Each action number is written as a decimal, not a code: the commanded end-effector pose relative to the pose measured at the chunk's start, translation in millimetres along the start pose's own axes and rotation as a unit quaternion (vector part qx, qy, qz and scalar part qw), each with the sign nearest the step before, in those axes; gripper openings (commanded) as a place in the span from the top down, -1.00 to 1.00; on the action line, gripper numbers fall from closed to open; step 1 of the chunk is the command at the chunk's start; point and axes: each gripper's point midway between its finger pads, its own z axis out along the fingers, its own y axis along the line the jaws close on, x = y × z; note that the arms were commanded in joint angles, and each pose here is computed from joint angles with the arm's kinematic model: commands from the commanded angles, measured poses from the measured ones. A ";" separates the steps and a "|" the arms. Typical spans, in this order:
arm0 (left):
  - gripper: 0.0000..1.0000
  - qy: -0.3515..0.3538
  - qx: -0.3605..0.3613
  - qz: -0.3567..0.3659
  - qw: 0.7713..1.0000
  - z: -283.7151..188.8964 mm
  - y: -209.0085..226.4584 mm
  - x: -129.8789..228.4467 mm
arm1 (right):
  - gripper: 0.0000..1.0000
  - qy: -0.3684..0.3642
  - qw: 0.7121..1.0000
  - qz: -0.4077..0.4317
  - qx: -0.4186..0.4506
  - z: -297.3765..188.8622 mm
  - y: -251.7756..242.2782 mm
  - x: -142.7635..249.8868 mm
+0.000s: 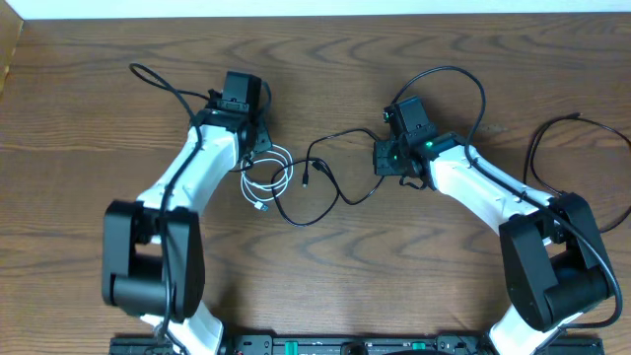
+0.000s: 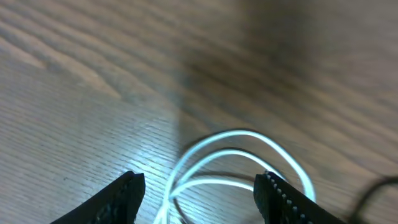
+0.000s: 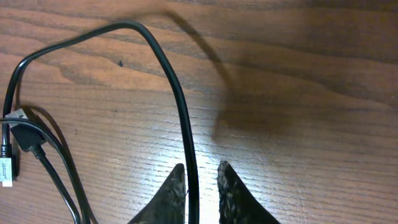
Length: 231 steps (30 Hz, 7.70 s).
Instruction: Untangle cables
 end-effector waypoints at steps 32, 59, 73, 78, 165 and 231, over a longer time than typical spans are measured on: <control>0.14 0.120 0.166 -0.117 0.972 10.7 18.0 4.0 | 0.96 -0.080 0.991 -0.037 -0.103 -16.9 90.9 -36.8; 0.14 0.157 0.070 -0.002 0.985 3.6 -14.5 62.8 | 0.98 0.009 0.995 0.021 0.099 27.1 -12.4 6.4; -0.72 0.157 0.068 -0.010 0.985 4.0 -11.5 61.3 | 0.98 0.009 0.995 0.021 0.099 27.1 -12.5 6.4; -0.72 0.163 0.064 -0.014 0.984 3.8 -7.5 62.8 | 0.98 0.009 0.995 0.021 0.099 27.1 -12.5 6.4; 0.85 0.147 0.005 -0.194 0.970 22.2 16.5 68.2 | 0.98 0.009 0.995 0.020 0.099 27.2 -12.3 6.2; 0.84 -0.556 0.219 -0.315 0.737 -407.3 133.4 -99.9 | 0.98 0.009 0.995 0.021 0.099 27.2 -12.3 6.2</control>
